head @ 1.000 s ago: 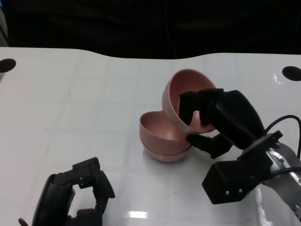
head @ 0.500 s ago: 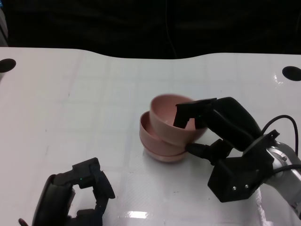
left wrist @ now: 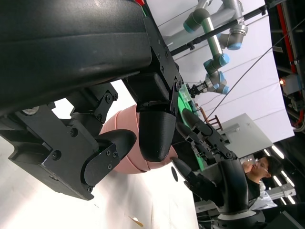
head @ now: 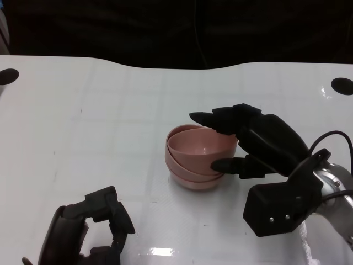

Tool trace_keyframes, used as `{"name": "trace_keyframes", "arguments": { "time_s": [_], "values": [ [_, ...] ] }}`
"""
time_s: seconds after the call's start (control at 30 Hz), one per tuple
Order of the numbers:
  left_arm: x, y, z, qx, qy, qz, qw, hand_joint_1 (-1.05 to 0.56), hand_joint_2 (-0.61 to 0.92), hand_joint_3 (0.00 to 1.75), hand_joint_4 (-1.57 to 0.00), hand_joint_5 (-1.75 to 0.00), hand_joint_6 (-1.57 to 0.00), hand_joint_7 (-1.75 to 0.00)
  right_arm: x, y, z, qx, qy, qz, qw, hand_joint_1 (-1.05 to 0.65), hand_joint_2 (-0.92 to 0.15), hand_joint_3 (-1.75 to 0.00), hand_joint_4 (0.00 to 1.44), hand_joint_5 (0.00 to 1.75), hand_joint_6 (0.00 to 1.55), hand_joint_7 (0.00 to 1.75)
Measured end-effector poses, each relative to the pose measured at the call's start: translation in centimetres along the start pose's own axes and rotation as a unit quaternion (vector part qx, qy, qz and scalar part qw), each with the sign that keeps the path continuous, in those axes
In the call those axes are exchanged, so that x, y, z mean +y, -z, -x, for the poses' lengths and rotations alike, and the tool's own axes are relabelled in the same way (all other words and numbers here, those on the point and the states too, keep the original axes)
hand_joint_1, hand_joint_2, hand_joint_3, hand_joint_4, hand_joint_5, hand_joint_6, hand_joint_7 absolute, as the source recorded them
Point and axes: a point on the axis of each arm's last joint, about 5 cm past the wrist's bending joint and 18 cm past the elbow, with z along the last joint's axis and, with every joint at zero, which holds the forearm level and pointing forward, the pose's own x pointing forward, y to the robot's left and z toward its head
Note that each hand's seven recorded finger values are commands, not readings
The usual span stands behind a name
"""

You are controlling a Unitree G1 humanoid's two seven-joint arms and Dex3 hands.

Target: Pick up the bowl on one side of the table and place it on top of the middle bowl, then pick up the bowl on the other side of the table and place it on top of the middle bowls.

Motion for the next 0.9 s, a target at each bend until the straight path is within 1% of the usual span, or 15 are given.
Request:
{"name": "trace_keyframes", "arguments": {
  "time_s": [0.13,0.23,0.33,0.37,0.47,0.57,0.63,0.7,0.8,0.83,0.9],
  "values": [
    [0.0,0.0,0.0,0.000,0.000,0.000,1.000,-0.03,0.44,1.28,-0.90,-1.74,-0.84,-1.48,0.1,-0.2,0.6,-0.001,0.007,0.000,1.000,-0.61,-0.92,-0.21,0.00,0.37,0.22,0.00],
    [0.0,0.0,0.0,0.000,0.000,0.001,1.000,-0.03,0.45,1.27,-0.90,-1.74,-0.84,-1.48,0.2,-0.5,1.6,-0.002,0.019,-0.002,1.000,-0.64,-0.92,-0.24,0.00,0.35,0.21,0.00],
    [-0.1,0.0,0.0,0.000,0.000,0.001,1.000,-0.02,0.45,1.27,-0.90,-1.74,-0.84,-1.48,0.3,-0.5,2.4,0.002,0.032,-0.003,0.999,-0.64,-0.92,-0.24,0.00,0.37,0.21,0.00],
    [-0.1,0.0,0.0,-0.001,0.001,0.001,1.000,-0.02,0.45,1.26,-0.90,-1.75,-0.84,-1.49,0.3,-0.4,2.8,0.004,0.043,-0.003,0.999,-0.60,-0.92,-0.19,0.01,0.48,0.26,0.02],
    [-0.1,0.0,0.0,-0.001,0.000,0.002,1.000,-0.02,0.45,1.27,-0.90,-1.74,-0.84,-1.49,0.8,-0.4,4.5,-0.006,0.103,-0.011,0.995,-0.53,-0.92,-0.15,0.00,0.66,0.31,0.05],
    [-0.2,0.0,-0.1,-0.002,0.000,0.003,1.000,-0.03,0.45,1.26,-0.90,-1.74,-0.84,-1.48,1.6,-0.5,6.5,-0.013,0.136,-0.029,0.990,-0.48,-0.92,-0.17,0.03,0.75,0.38,0.08],
    [-0.2,0.0,-0.1,-0.002,0.000,0.003,1.000,-0.03,0.45,1.26,-0.90,-1.73,-0.84,-1.48,2.0,-0.6,7.6,-0.013,0.144,-0.037,0.989,-0.44,-0.92,-0.15,0.10,0.81,0.44,0.11],
    [-0.2,0.0,-0.1,-0.003,0.000,0.004,1.000,-0.04,0.46,1.26,-0.90,-1.73,-0.84,-1.48,2.2,-0.6,8.7,-0.015,0.161,-0.048,0.986,-0.35,-0.92,-0.13,0.22,0.86,0.55,0.17],
    [-0.2,0.0,-0.1,-0.003,0.000,0.004,1.000,-0.04,0.46,1.25,-0.91,-1.72,-0.85,-1.47,2.6,-0.8,10.1,-0.020,0.184,-0.071,0.980,-0.28,-0.92,-0.11,0.34,0.88,0.64,0.20],
    [-0.2,0.0,-0.1,-0.003,0.000,0.004,1.000,-0.04,0.46,1.25,-0.91,-1.72,-0.85,-1.47,2.7,-0.8,10.4,-0.019,0.187,-0.075,0.979,-0.25,-0.92,-0.12,0.41,0.87,0.69,0.22],
    [-0.2,0.0,-0.1,-0.003,0.000,0.004,1.000,-0.04,0.46,1.25,-0.90,-1.72,-0.85,-1.47,2.9,-0.9,11.2,-0.018,0.205,-0.093,0.974,-0.16,-0.91,-0.12,0.60,0.82,0.81,0.24]
  ]
}}
